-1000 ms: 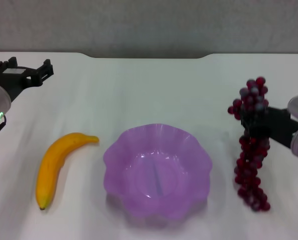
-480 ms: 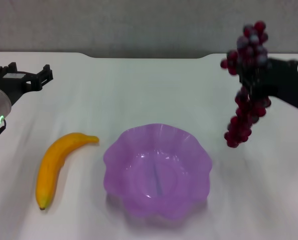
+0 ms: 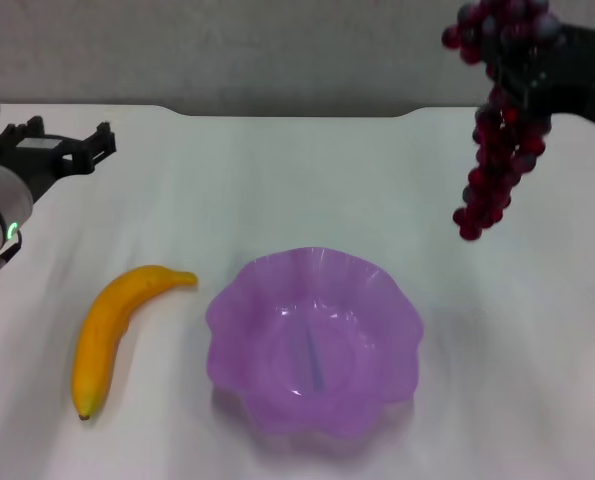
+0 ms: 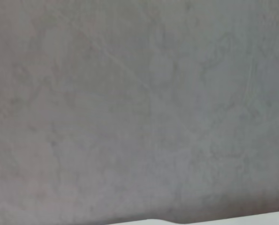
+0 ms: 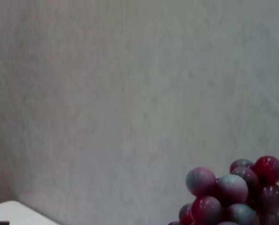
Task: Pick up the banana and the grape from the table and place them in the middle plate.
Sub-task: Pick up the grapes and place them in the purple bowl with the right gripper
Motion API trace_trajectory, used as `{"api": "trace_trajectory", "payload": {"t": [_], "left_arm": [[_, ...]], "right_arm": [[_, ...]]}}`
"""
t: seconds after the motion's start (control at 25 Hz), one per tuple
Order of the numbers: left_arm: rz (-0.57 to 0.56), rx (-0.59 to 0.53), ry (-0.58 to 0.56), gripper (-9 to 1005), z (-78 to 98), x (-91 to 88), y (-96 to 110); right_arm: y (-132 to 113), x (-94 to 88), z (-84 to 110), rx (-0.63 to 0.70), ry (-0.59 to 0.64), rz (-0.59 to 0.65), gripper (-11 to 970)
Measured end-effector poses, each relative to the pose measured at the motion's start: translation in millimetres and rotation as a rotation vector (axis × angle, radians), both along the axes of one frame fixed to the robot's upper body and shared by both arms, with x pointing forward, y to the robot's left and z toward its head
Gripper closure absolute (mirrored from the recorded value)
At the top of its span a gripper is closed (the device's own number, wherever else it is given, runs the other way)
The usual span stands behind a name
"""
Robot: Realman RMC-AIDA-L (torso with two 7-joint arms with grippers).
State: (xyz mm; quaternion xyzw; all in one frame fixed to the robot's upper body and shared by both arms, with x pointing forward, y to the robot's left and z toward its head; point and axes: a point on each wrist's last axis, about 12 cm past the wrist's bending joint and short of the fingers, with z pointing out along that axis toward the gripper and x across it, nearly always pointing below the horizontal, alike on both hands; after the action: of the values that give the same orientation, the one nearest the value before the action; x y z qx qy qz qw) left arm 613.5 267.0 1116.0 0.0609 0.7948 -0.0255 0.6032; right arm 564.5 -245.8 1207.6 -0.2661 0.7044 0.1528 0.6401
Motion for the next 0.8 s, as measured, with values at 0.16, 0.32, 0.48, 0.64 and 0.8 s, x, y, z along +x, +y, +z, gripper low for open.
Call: {"api": "trace_trajectory", "payload": {"t": [0.16, 0.32, 0.48, 0.64, 0.8], "left_arm": [[-0.005, 0.000, -0.002, 117, 1.0, 1.2, -2.0], [-0.009, -0.002, -0.005, 117, 2.4, 2.5, -3.5], [-0.013, -0.003, -0.008, 117, 3.3, 3.3, -5.2], [-0.012, -0.004, -0.008, 117, 3.4, 3.4, -5.1], [-0.014, -0.005, -0.010, 117, 4.2, 4.0, -6.0]], "right_arm": [[8.0, 11.3, 0.6, 0.001, -0.031, 0.033, 673], [23.3, 18.9, -9.7, 0.022, -0.032, 0.149, 674], [40.6, 25.0, -25.9, 0.028, -0.028, 0.301, 675], [52.6, 27.7, -46.4, 0.035, -0.010, 0.399, 675], [68.1, 28.8, -62.0, 0.011, -0.015, 0.455, 674]]}}
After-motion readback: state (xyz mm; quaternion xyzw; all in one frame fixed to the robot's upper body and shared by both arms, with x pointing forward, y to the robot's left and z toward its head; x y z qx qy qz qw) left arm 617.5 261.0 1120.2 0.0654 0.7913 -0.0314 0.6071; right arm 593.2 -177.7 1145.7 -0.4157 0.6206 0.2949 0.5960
